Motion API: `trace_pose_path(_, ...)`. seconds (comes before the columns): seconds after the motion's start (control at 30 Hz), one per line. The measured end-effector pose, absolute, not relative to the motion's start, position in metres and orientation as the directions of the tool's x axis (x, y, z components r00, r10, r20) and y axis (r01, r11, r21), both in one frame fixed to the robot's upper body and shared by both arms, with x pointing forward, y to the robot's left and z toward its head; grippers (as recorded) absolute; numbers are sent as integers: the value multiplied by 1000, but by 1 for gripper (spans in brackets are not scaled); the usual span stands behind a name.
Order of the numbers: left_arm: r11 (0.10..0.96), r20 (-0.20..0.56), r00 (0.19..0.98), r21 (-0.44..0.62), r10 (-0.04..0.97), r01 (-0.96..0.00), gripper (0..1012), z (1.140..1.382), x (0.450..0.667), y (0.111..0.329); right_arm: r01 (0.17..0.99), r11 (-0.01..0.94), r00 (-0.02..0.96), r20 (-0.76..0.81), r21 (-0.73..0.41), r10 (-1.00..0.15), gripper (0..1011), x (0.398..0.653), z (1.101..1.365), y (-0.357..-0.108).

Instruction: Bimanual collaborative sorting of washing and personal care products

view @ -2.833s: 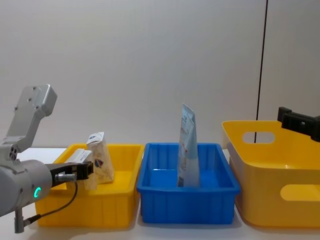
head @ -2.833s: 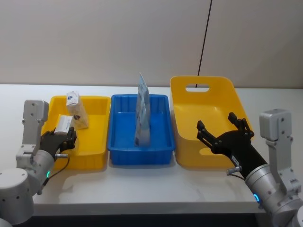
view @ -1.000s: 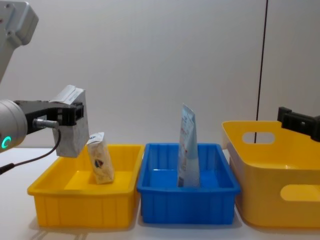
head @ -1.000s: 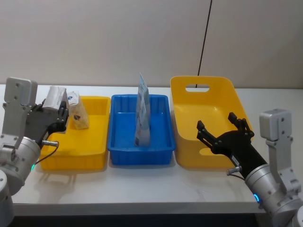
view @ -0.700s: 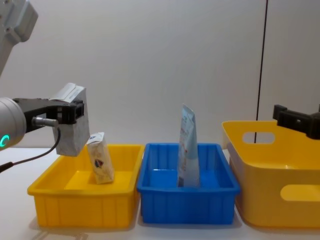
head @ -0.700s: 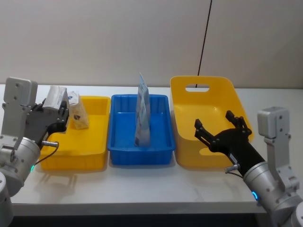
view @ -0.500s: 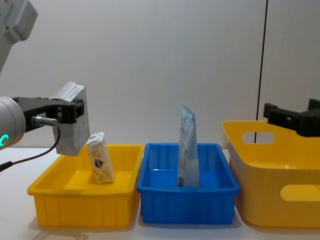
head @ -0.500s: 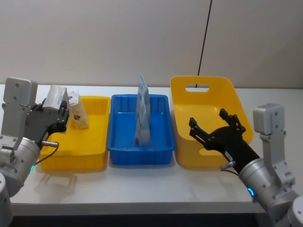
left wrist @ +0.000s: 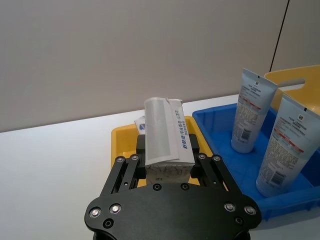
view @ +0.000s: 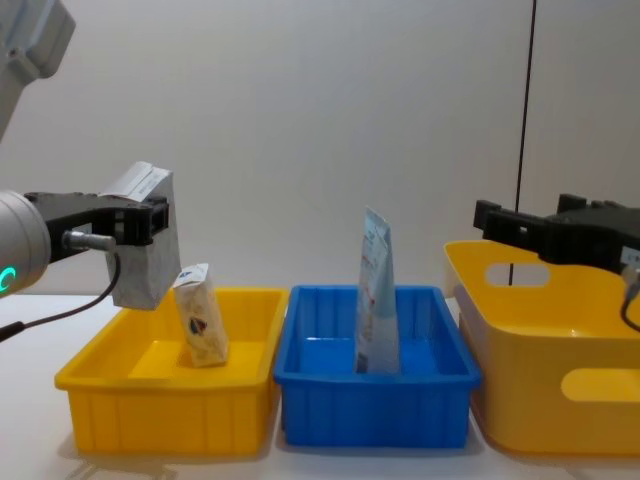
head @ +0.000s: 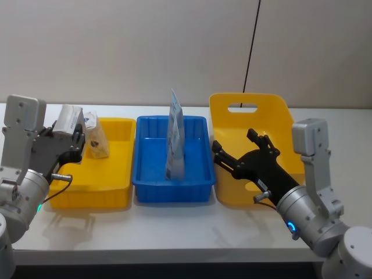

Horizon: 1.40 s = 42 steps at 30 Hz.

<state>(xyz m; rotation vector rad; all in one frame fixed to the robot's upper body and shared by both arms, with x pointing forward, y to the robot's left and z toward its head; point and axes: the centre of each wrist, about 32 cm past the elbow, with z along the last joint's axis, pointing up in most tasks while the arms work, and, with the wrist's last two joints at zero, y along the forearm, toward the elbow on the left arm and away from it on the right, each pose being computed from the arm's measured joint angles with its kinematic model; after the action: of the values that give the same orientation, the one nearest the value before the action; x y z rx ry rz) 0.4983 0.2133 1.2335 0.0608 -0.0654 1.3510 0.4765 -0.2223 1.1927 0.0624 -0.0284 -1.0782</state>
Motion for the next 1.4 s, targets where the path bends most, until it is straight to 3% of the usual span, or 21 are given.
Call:
trace_pose_path(0.87, 228, 85, 227, 3, 970, -974, 414, 1234, 498, 214, 865, 496, 499, -42, 73, -865, 1002, 467, 1193, -231)
trace_pose_path(1.4, 378, 100, 374, -18, 922, -926, 414, 1246, 500, 224, 842, 535, 538, -41, 66, -842, 1002, 459, 1196, -245)
